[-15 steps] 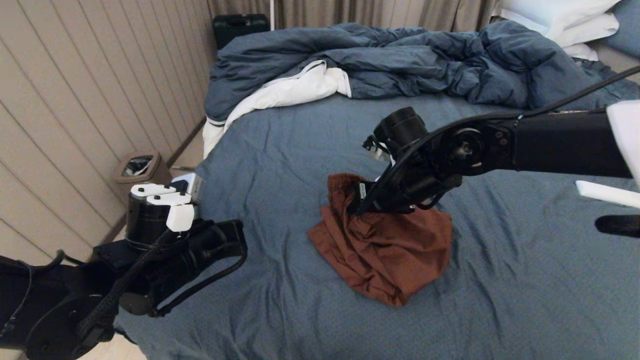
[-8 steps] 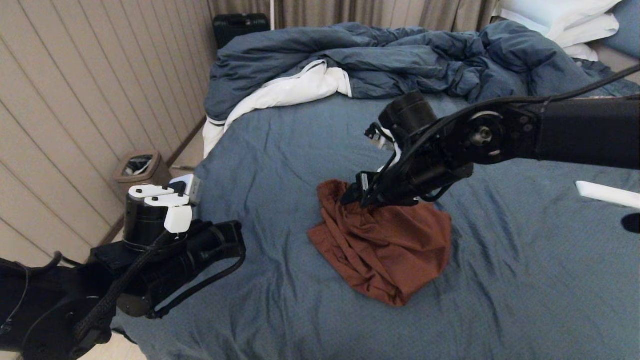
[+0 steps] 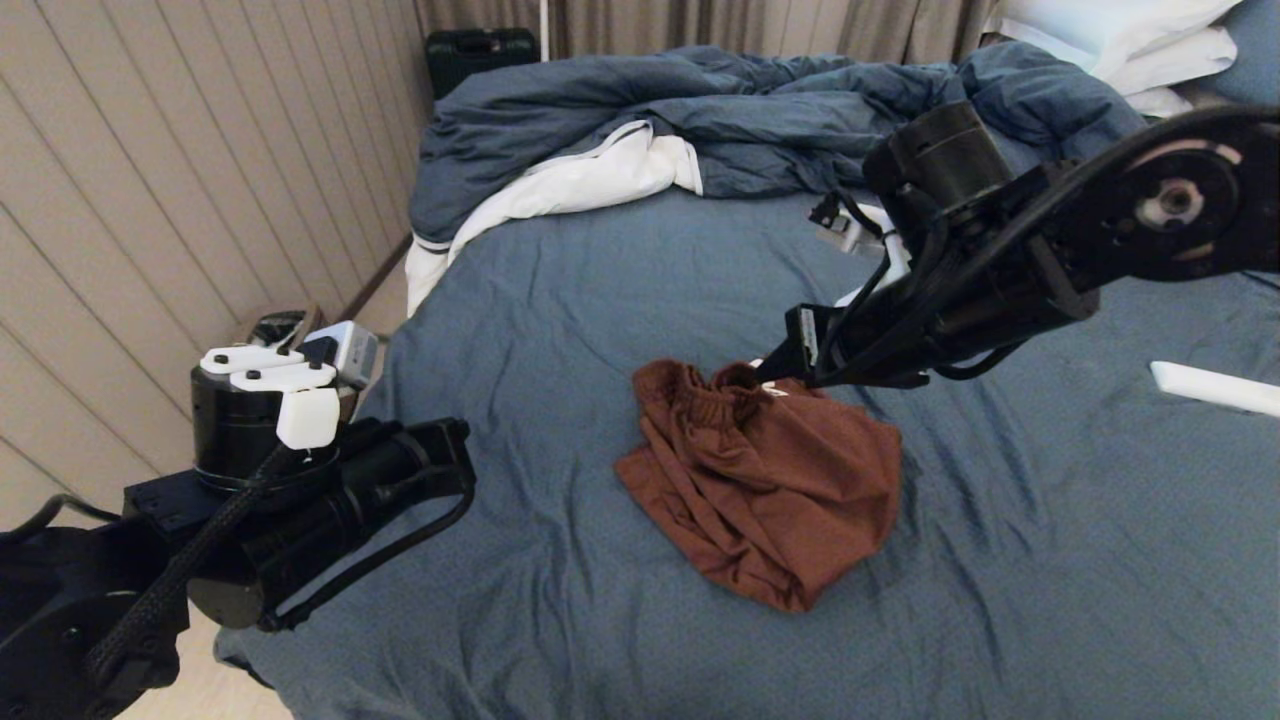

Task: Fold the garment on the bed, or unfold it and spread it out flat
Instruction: Fold the brown shorts

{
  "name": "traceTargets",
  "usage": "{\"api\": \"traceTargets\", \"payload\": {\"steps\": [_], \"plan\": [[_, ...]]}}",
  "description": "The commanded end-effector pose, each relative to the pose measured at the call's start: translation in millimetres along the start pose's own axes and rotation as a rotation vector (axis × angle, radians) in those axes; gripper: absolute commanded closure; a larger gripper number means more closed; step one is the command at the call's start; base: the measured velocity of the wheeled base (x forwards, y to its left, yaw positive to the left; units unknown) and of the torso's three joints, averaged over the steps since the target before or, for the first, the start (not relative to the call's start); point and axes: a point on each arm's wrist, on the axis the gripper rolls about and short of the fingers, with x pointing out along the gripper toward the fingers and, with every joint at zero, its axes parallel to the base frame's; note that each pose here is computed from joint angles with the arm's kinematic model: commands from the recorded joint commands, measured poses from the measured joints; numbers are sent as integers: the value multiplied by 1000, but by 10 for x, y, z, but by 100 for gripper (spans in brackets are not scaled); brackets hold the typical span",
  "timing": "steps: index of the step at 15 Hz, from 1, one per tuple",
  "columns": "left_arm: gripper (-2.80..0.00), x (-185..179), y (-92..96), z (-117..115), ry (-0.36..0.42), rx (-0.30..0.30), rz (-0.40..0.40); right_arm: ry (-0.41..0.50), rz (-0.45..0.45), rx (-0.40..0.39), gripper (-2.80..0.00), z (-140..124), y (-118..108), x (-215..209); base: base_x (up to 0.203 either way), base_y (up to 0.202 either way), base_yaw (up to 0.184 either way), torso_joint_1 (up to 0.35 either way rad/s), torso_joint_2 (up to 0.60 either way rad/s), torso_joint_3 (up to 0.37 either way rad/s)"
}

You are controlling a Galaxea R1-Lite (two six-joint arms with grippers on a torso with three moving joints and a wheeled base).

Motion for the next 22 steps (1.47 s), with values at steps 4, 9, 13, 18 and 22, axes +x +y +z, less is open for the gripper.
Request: {"api": "traceTargets", "payload": {"steps": [4,9,13,18,22], "plan": [[0,-14,34,-63,15,1,4,95,-36,2,0,-93,-25,422,0,0,0,0,0,0],[0,-13,53,-107,33,3,5,143,-48,-12,0,-73,90,1057,0,0,0,0,0,0],[0,-10,56,-113,35,4,7,134,-76,-46,0,-127,292,1316,0,0,0,0,0,0],[0,24,151,-72,22,-6,44,61,-29,-102,0,-213,617,1430,0,0,0,0,0,0],[0,-12,139,10,-11,-14,38,-45,1,-79,0,24,580,876,0,0,0,0,0,0]]}}
